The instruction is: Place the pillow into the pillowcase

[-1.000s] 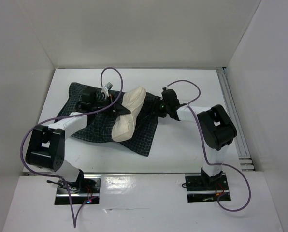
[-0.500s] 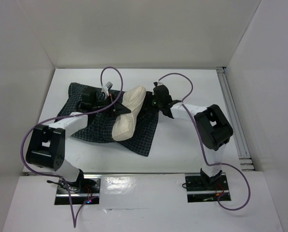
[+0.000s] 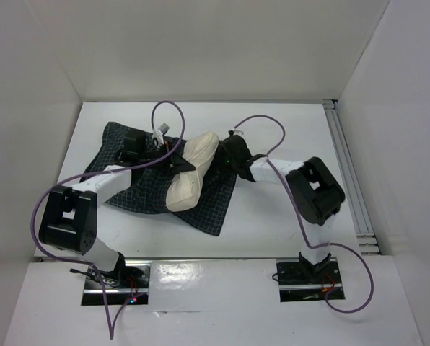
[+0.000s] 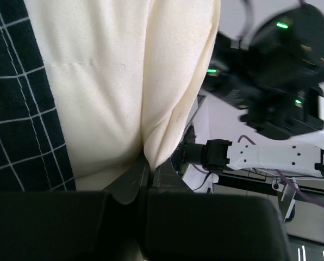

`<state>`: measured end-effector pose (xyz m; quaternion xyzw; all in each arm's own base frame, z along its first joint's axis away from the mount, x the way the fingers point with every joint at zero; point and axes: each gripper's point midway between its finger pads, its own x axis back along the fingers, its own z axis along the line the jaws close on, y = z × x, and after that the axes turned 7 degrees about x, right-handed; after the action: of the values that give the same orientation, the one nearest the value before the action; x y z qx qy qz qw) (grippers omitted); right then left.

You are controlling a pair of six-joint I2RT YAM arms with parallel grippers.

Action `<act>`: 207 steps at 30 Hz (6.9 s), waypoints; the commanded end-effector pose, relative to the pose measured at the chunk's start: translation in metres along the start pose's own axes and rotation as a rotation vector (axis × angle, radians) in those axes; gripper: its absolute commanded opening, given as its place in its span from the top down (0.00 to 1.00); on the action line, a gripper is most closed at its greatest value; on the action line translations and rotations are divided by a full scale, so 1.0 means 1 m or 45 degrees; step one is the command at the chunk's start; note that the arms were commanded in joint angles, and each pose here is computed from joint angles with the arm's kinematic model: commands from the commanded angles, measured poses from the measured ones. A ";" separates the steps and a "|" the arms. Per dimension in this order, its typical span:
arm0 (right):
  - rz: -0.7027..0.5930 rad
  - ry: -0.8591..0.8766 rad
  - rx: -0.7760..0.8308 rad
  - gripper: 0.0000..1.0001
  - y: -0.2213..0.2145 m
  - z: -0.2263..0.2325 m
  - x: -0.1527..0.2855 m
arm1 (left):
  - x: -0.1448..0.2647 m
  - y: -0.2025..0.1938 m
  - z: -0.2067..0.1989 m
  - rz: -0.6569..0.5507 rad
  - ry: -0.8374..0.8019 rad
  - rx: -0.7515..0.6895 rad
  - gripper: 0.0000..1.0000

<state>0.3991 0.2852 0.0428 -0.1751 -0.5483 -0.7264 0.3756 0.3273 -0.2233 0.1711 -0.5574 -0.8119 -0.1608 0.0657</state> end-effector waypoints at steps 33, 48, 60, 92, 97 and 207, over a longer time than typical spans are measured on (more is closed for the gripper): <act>-0.291 0.305 -0.036 1.00 0.097 0.016 0.086 | -0.079 0.044 -0.065 -0.308 0.514 -0.595 0.10; -0.312 0.396 -0.041 1.00 0.103 0.030 0.102 | -0.115 0.027 -0.018 -0.205 0.690 -0.544 1.00; -0.339 0.363 -0.071 1.00 0.113 0.011 0.113 | -0.109 0.009 0.032 -0.098 0.825 -0.554 1.00; -0.828 0.669 0.045 1.00 0.211 0.031 0.253 | -0.088 -0.060 0.149 0.380 0.954 -0.386 1.00; -0.658 0.853 0.151 1.00 0.172 0.062 0.248 | -0.095 -0.046 0.146 0.311 0.964 -0.351 1.00; -0.107 0.366 -0.208 0.47 0.063 0.041 0.024 | -0.028 0.027 -0.037 0.059 0.382 -0.413 1.00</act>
<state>0.4083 0.2981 0.1062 -0.0848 -0.4287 -0.7920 0.4264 0.3588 -0.2304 0.1633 -0.5236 -0.7331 -0.3951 0.1797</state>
